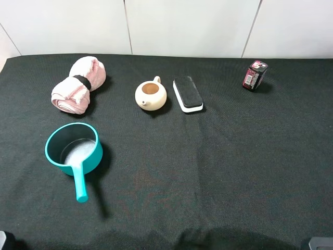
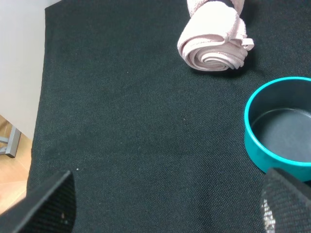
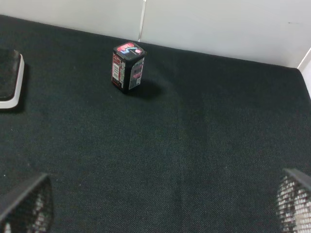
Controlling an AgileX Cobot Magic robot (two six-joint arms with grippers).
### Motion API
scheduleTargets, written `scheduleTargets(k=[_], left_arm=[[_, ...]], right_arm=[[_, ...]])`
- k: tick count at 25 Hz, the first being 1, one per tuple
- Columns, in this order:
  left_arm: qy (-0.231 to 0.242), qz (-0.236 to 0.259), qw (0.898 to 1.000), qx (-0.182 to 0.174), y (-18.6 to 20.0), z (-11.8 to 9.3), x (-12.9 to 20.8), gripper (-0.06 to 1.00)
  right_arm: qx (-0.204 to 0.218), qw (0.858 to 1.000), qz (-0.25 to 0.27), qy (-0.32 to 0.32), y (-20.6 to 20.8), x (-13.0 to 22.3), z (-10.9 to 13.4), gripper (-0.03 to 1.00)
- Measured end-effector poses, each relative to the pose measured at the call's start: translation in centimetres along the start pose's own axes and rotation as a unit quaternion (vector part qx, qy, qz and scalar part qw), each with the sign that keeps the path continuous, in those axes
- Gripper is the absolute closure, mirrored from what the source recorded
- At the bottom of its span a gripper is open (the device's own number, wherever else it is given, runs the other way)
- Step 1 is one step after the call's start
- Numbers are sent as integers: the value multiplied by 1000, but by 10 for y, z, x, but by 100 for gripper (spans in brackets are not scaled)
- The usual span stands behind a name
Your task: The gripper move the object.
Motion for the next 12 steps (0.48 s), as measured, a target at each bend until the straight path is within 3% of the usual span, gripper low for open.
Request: scheduleTargets(k=[12], left_arm=[[0, 0, 1000, 0, 0, 0, 0, 12]], right_arm=[[0, 1000, 0, 0, 0, 0, 0, 27]])
Point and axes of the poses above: a point on each arm's last joint axis where the gripper is mounted, y pointing back along that axis away from the gripper, z along the wrist's bending axis when the last joint is at zero, x = y × z, the point moved 5 cm from there along -y, pointing out along that axis toward the gripper, and after that the axes turned 2 degrees about y, right-handed, at the moved point
